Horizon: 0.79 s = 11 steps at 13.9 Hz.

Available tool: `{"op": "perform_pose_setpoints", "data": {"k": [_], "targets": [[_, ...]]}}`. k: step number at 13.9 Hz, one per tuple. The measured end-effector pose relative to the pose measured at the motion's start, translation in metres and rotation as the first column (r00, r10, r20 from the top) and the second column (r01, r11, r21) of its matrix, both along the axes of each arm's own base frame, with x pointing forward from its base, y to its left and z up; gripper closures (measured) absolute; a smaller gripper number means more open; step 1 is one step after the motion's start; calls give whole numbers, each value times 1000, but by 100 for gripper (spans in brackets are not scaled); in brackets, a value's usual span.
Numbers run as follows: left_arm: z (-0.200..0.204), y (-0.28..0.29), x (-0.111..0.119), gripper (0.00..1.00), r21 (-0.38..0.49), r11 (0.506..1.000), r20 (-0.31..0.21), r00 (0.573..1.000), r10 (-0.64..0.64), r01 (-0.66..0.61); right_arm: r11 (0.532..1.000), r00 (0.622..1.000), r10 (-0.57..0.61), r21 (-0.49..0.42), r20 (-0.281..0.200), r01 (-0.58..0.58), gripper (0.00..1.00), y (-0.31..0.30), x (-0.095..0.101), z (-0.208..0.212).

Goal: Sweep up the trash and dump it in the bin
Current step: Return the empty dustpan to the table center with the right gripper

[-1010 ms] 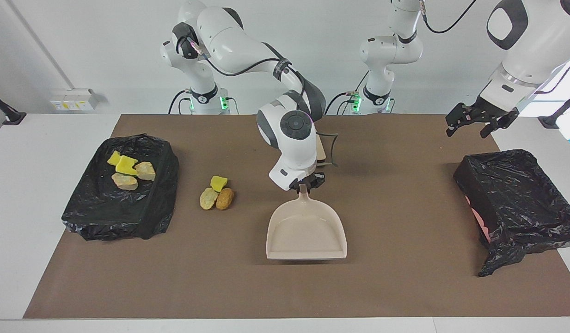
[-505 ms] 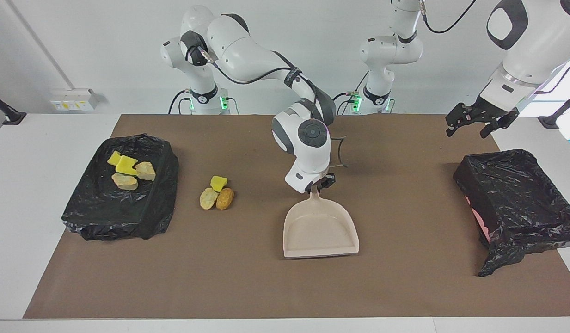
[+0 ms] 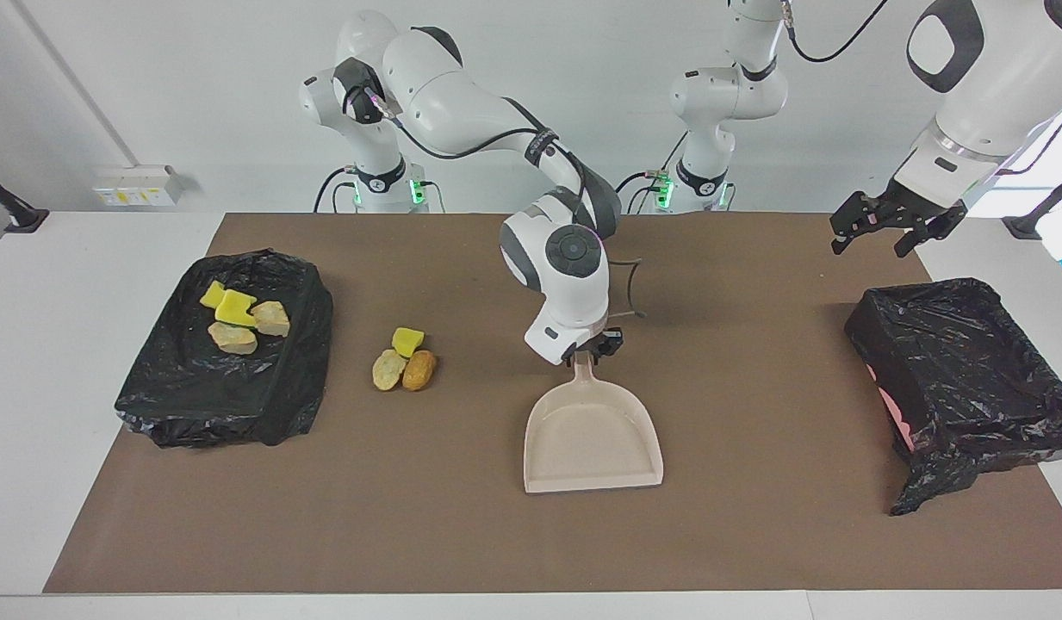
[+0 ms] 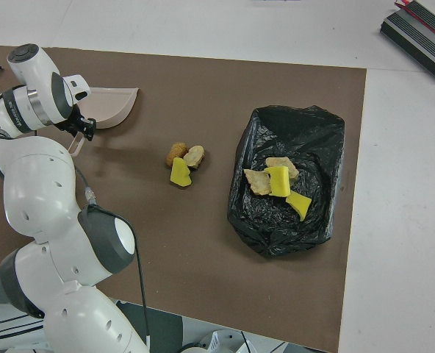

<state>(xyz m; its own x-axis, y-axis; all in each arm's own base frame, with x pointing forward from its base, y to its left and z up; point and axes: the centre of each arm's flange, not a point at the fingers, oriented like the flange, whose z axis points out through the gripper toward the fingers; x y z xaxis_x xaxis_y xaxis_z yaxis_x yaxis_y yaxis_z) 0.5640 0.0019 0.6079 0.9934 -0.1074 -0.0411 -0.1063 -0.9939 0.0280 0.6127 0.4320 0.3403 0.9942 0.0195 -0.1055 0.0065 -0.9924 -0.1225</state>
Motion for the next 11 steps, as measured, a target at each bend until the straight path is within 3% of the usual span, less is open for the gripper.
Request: {"op": "perform_pose_setpoints", "data": {"k": [3, 4, 7, 9, 11], "targets": [[0, 0, 0, 0, 0, 1000, 0, 1000, 0, 0, 1000, 1000, 6, 7, 10, -6, 4, 1, -4, 21], [0, 0, 0, 0, 0, 1000, 0, 1000, 0, 0, 1000, 1000, 10, 2, 3, -10, 0, -2, -7, 34], [0, 0, 0, 0, 0, 1000, 0, 1000, 0, 0, 999, 998, 30, -40, -58, -32, 0, -15, -25, 71], [0, 0, 0, 0, 0, 1000, 0, 1000, 0, 0, 998, 997, 48, -47, -65, -51, 0, -19, -38, 95], [0, 0, 0, 0, 0, 1000, 0, 1000, 0, 0, 996, 995, 66, -53, -68, -70, 0, -26, -63, 123]]}}
